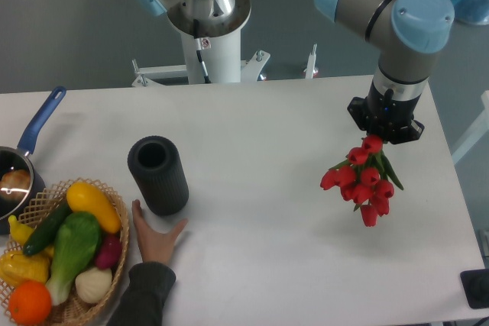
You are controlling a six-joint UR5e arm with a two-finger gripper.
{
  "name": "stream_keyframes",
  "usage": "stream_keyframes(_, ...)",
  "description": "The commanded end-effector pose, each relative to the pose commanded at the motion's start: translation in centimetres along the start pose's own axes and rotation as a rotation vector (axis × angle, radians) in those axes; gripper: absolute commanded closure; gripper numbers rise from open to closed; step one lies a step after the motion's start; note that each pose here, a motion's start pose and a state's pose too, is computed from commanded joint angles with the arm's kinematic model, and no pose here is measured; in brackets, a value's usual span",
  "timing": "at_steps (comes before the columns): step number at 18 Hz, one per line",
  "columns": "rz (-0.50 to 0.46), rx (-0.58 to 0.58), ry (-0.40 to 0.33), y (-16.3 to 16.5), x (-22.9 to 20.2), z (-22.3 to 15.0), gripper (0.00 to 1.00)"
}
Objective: Place the flowers on the table
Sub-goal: 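Lower the gripper holding the red tulips toward the table surface, then open the gripper to release the tulips onto the table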
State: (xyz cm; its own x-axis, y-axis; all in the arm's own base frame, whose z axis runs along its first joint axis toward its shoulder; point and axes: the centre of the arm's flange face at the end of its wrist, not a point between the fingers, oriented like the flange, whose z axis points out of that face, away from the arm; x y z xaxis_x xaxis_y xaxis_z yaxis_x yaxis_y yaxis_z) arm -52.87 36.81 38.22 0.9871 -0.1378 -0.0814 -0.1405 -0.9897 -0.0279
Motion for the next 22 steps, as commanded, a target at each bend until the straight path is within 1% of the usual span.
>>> stream_keyframes(5, 0.009, -0.003, 0.015, -0.7, 0.1, 1.3, 1.0)
stream_keyframes(8, 0.006, -0.013, 0.058, -1.5, 1.3, 3.6, 1.0)
stream_keyframes(9, -0.014, -0.014, 0.07, -1.5, 1.6, 4.2, 1.0)
stream_keyframes(10, -0.02, -0.013, 0.065, -1.5, 1.8, 4.7, 1.0)
stream_keyframes(13, 0.01, -0.008, 0.067, -3.4, 2.7, 7.0, 1.0)
stream_keyframes(14, 0.013, -0.003, 0.056, -3.7, 2.6, 7.6, 0.96)
stream_keyframes(15, 0.013, 0.001, 0.051, -3.8, 2.4, 7.8, 0.88)
stream_keyframes(16, 0.013, 0.002, 0.052, -3.8, 2.4, 7.9, 0.76)
stream_keyframes(17, 0.011, 0.004, 0.055, -3.8, 2.3, 8.1, 0.68)
stream_keyframes(18, 0.008, 0.01, 0.061, -3.7, 2.1, 8.5, 0.52)
stream_keyframes(19, 0.01, 0.013, 0.061, -3.8, 2.0, 8.6, 0.19)
stream_keyframes(20, 0.005, 0.013, 0.061, -3.7, 2.0, 8.6, 0.0)
stream_keyframes(22, 0.005, 0.018, 0.045, -3.7, 1.9, 8.5, 0.0)
